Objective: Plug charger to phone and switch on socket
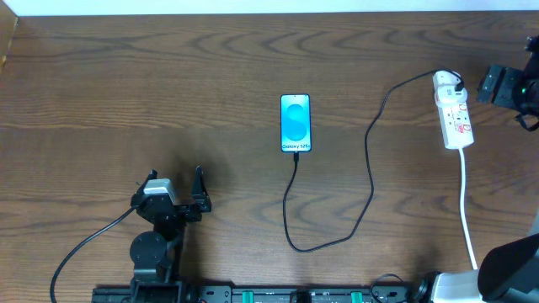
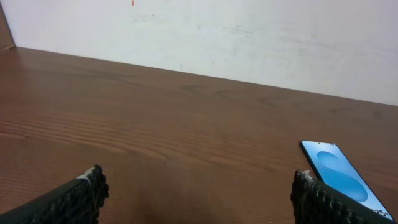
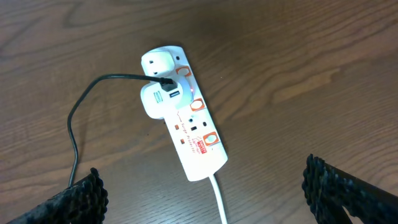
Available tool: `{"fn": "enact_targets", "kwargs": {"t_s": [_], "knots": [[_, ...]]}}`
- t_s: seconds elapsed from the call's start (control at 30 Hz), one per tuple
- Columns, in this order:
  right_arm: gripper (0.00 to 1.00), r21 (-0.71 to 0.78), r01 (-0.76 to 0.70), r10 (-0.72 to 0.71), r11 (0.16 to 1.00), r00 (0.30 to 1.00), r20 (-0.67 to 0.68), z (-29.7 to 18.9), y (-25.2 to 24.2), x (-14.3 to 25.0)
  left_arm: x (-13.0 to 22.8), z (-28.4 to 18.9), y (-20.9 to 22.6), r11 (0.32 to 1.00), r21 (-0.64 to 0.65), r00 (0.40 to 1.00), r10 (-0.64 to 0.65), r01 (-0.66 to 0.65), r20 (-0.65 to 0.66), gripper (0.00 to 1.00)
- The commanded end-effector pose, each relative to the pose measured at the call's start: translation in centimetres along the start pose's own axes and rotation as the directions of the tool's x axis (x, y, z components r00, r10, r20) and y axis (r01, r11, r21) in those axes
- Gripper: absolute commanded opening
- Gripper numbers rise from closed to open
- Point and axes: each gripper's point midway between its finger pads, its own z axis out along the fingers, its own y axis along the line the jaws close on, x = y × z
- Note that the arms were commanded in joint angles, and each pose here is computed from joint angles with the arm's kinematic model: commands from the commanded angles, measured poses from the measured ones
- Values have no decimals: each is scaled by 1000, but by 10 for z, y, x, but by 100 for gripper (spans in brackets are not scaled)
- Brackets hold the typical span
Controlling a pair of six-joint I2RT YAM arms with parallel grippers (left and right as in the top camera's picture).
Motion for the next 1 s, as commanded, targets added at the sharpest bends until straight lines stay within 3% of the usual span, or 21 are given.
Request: {"fn": "enact_targets", "kwargs": {"t_s": [0.0,0.53,0.73,0.97], "knots": [[99,-3,-7,7,1000,1000,14,-4,2,-4,14,0,5,1000,-24,999,8,-10,-45,96],[99,51,25,-25,998,1000,9,-10,-7,-2,14,0,5,1000,-24,999,8,-10,-45,96],[99,34,28,-32,999,993,118,-46,-1,-16,14,0,5,1000,-24,999,8,-10,-45,96],[99,-108,95,-56,990,946,320,-92,35,-27,14,0,5,1000,-24,999,8,-10,-45,96]]}}
